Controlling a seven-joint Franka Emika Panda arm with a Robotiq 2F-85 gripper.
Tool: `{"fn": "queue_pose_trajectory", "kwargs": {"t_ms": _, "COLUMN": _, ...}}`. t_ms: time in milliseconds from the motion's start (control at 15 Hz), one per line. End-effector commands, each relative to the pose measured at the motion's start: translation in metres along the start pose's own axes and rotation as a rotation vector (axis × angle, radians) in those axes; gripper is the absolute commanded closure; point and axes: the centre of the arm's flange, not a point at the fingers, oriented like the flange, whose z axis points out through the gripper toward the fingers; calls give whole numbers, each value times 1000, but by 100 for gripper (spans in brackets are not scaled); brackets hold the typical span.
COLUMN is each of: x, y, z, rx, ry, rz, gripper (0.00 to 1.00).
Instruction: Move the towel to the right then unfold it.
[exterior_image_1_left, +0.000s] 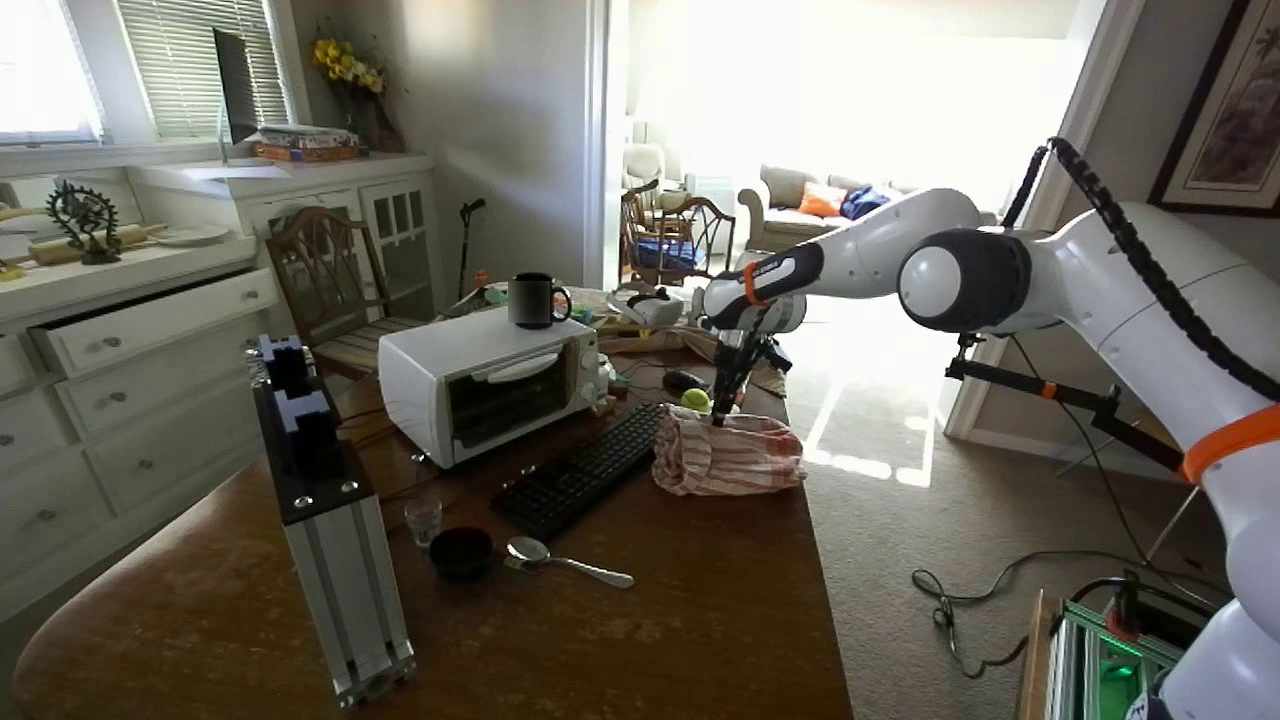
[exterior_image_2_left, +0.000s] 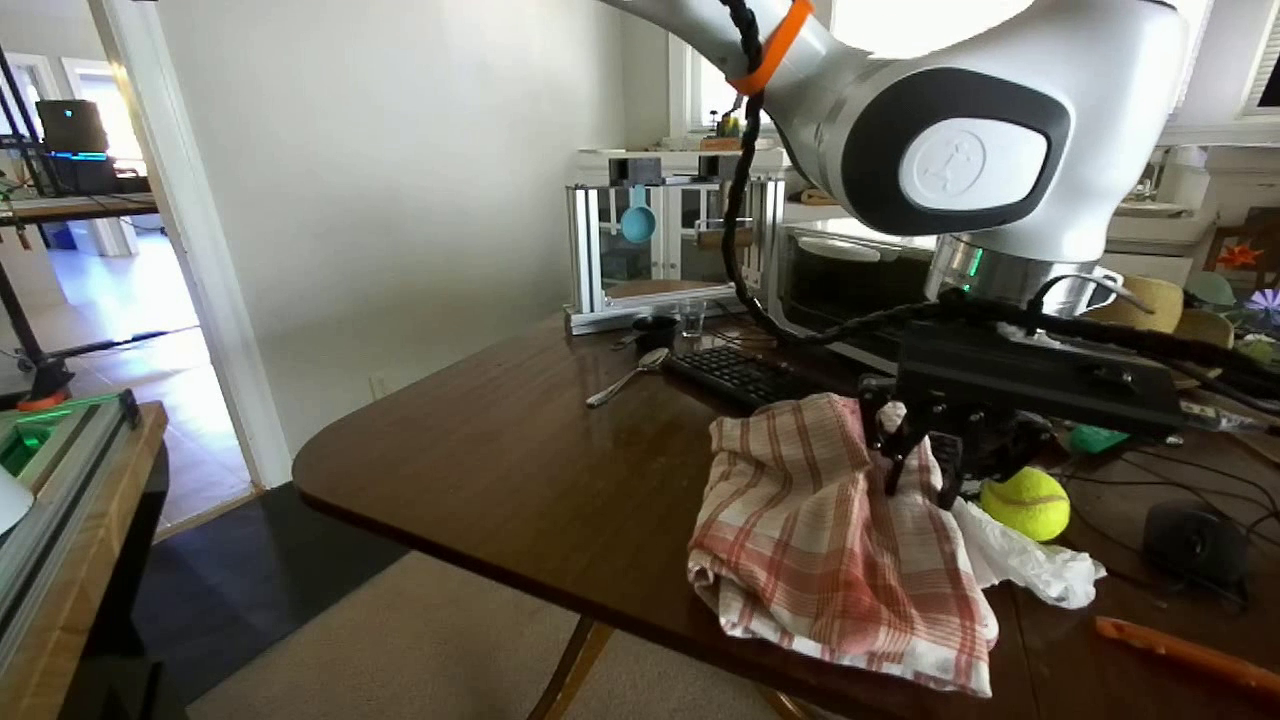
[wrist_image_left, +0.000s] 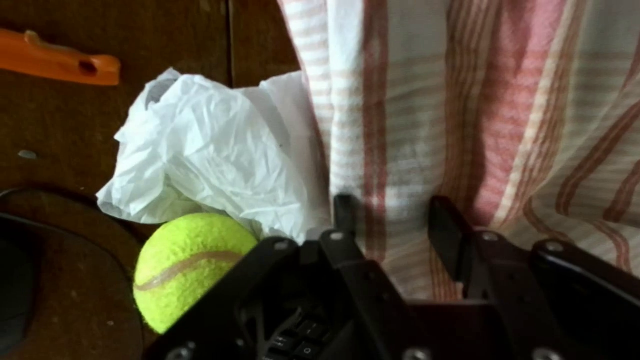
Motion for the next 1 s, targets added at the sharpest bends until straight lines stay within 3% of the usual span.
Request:
{"fn": "queue_pose_trajectory", "kwargs": {"t_ms": 0, "x": 1, "y": 21, "z": 11, "rx": 27, "ry": 12, "rz": -28, "gripper": 53}}
{"fn": "queue_pose_trajectory", "kwargs": {"t_ms": 133, "x": 1, "y": 21, "z": 14, "rx": 33, "ry": 10, "rz": -32, "gripper": 80}}
{"fn": "queue_pose_trajectory", "kwargs": {"t_ms": 333, "x": 1, "y": 17, "z": 11, "rx": 35, "ry": 10, "rz": -37, "gripper": 100}}
{"fn": "queue_pose_trajectory", "kwargs": {"t_ms": 667, "x": 1, "y": 1, "z": -17, "rx": -2, "ry": 10, "rz": -31, "gripper": 99}}
{"fn": "queue_pose_trajectory", "kwargs": {"t_ms": 933, "x": -5, "y": -36, "z": -42, "rx": 4, "ry": 33, "rz": -59, "gripper": 99}}
